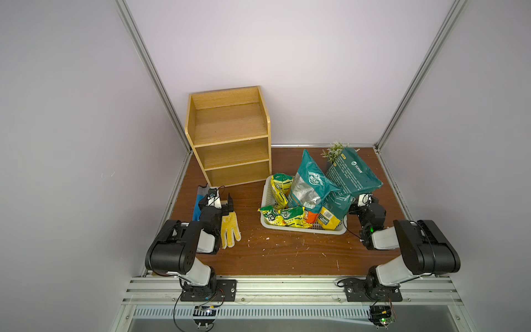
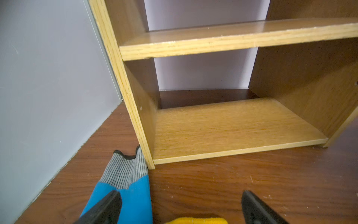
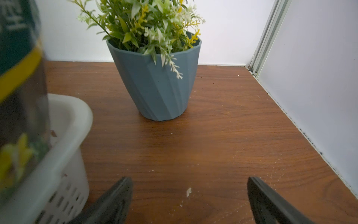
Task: Take down the fertilizer bag from the shelf
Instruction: Reset both arms
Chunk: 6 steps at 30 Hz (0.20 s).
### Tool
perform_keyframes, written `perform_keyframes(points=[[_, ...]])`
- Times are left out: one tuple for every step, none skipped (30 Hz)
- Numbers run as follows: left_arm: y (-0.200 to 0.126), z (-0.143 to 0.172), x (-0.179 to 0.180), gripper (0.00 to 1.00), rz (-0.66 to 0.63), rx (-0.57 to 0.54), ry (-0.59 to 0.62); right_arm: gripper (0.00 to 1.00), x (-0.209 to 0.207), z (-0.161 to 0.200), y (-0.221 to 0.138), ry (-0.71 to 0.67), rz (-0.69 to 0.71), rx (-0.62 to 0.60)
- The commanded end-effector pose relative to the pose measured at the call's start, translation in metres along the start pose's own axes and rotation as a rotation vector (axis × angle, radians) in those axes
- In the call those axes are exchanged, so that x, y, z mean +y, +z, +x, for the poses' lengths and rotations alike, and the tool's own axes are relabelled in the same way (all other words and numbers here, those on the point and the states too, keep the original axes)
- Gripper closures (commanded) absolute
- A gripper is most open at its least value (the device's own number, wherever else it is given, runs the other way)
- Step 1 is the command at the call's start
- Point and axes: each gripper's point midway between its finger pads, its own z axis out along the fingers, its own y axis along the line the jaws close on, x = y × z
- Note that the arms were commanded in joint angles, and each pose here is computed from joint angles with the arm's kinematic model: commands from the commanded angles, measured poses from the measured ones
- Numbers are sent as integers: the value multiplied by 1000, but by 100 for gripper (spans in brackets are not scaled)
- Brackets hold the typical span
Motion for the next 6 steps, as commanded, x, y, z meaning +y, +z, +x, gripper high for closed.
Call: perform_keyframes(points=[[1, -17, 3, 1, -25, -64, 16, 1, 13, -25, 4, -7, -54, -78], [2, -17, 3, 1, -25, -65, 15, 1, 12, -25, 4, -8, -54, -80], [1, -17, 3, 1, -25, -64, 16, 1, 12, -26, 4, -7, -54, -81], [2, -17, 3, 1, -25, -63, 16, 1, 12, -27, 3, -9, -54, -85], [1, -17, 3, 1, -25, -63, 16, 1, 12, -27, 2, -8, -54, -88], [1, -17, 3, 1, -25, -64, 16, 1, 13, -26, 2, -8, -55, -87]])
